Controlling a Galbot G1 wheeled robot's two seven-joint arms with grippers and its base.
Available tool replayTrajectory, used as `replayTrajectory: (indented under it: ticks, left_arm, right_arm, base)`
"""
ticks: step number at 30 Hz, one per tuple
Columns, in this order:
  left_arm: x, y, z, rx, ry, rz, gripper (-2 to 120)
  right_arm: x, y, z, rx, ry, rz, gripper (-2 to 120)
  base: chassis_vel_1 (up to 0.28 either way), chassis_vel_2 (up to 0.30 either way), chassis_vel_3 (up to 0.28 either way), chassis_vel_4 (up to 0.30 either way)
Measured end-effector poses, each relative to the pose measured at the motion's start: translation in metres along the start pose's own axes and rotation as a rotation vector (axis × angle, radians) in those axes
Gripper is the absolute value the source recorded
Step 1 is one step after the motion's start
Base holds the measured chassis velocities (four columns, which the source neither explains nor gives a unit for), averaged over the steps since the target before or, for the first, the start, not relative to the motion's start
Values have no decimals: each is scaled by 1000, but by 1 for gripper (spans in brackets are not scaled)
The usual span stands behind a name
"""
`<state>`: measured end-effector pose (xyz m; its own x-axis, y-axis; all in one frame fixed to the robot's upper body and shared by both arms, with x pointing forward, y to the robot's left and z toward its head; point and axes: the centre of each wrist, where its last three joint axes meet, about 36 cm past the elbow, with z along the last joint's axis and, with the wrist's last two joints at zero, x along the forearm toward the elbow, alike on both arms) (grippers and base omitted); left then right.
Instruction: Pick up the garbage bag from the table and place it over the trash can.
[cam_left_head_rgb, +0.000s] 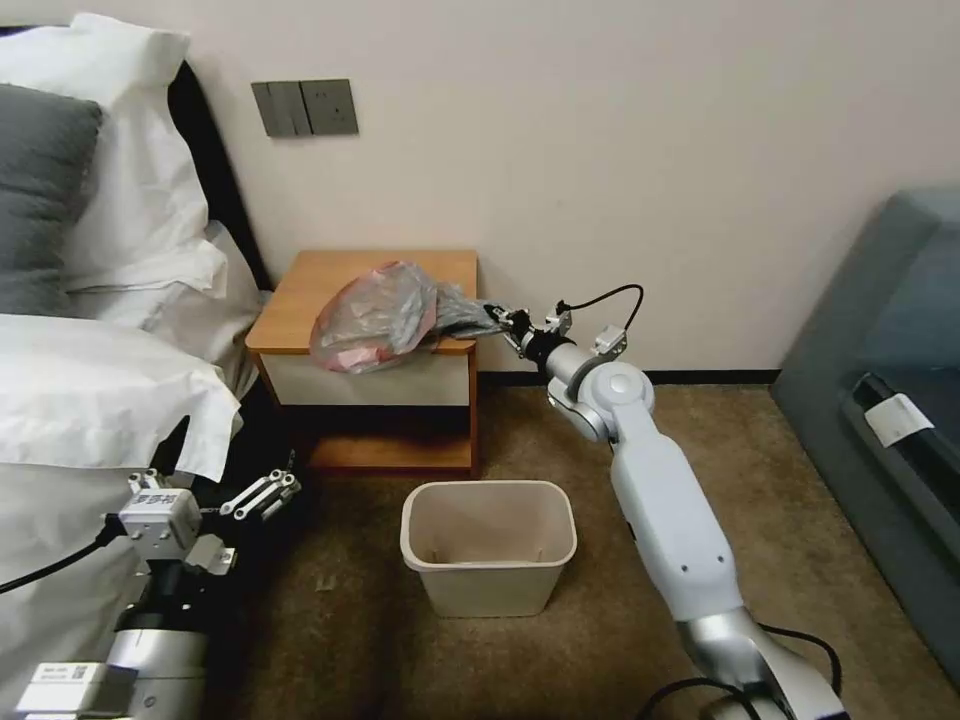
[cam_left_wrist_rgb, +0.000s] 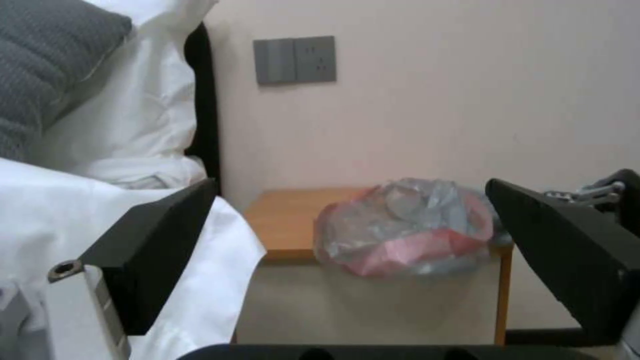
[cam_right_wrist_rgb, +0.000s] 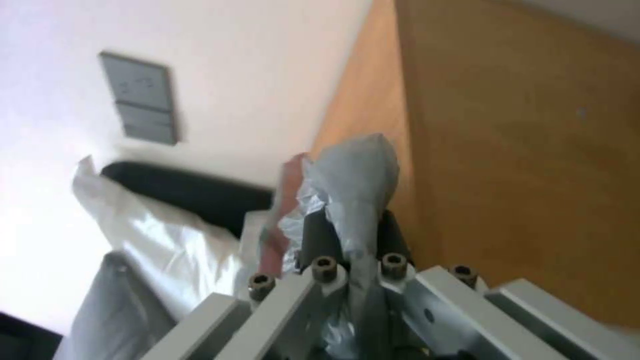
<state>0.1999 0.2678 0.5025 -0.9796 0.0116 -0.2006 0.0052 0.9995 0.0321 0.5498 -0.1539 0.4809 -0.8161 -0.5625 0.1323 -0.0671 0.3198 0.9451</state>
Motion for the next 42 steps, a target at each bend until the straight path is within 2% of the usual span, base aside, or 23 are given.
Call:
replayTrajectory:
  ticks: [6,17,23,31,42]
  left_arm:
    - [0,-4,1,1,-12,13,100]
    - [1,-6,2,1,-18,23,100]
    - [0,-8,2,6,-24,35,100]
    - [-3,-11,2,15,-52,43,100]
    - [-4,-14,2,28,-62,43,100]
  right_arm:
    - [51,10,27,20,28,6,0]
    - [109,8,56,41,46,10,0]
    - [147,1,89,90,78,21,0]
    - [171,-13,130,147,137,57,0]
    - [189,-37,156,185,98,123,0]
  base:
    - [0,0,0,0]
    - [0,0,0,0]
    - [0,0,0,0]
    - [0,0,0,0]
    - [0,0,0,0]
